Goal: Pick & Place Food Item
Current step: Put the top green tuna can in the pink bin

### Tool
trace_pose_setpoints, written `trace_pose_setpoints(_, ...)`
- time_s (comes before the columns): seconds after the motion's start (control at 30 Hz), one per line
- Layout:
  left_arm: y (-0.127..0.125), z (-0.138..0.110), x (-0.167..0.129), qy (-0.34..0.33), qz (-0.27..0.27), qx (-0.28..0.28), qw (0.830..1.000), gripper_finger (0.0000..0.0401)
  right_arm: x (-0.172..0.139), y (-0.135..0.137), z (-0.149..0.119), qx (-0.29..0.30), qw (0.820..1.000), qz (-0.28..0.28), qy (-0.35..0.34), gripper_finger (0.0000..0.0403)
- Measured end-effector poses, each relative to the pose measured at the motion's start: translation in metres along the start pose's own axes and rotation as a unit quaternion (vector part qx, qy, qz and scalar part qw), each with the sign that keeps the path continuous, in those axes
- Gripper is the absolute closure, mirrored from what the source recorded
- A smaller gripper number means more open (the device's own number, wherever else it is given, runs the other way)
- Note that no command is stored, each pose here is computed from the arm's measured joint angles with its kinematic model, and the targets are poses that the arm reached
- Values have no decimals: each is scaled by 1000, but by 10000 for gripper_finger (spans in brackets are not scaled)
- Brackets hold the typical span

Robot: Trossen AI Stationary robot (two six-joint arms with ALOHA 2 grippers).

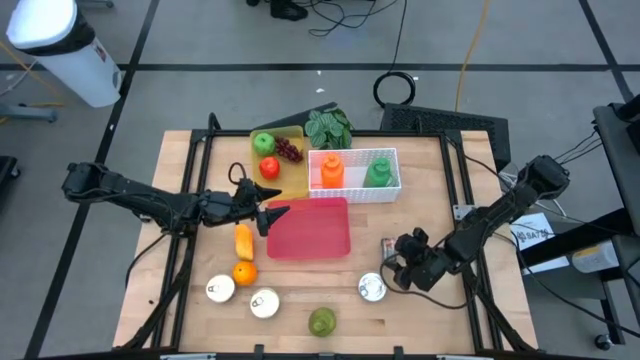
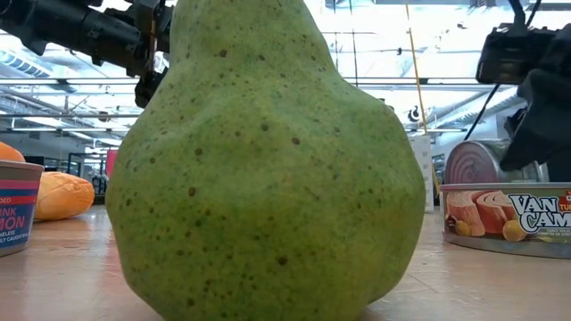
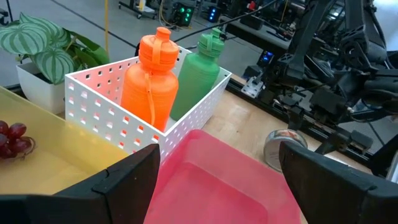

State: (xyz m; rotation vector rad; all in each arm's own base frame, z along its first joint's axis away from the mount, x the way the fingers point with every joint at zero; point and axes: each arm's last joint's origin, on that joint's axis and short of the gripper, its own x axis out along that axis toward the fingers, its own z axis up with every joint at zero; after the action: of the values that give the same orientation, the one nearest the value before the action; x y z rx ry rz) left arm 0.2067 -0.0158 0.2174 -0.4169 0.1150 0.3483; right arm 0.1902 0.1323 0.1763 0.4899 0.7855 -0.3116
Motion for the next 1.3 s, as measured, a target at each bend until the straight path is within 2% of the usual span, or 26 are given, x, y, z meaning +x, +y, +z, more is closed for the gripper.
trace_pose_setpoints(0.1,0,0,0,1,0,0,1000,61,-1,-1,-1,-2,1000,2,17,138)
trace_pose_setpoints(0.27,1,-1,0,6,3,2,1000,61,-1,-7,-5,-1,999,-24,44,138)
trace_pose_setpoints(0.47,1,-1,0,6,3,2,1000,61,-5,-21,-8,12,994,-85,62,138)
trace_pose_setpoints(0.63,1,-1,0,6,3,2,1000,61,-13,-31,-7,27,990,-128,42,138)
trace_pose_setpoints(0.7,1,-1,0,6,3,2,1000,61,-15,-30,-5,37,991,-121,37,138)
trace_pose_setpoints(0.8,1,-1,0,6,3,2,1000,61,-18,-23,-3,54,995,-76,32,138)
trace_pose_setpoints(0.9,1,-1,0,6,3,1,1000,61,-18,-16,-1,33,998,-45,16,138)
trace_pose_setpoints(1.3,1,-1,0,6,3,0,1000,61,-14,-11,4,-12,998,-45,-44,138)
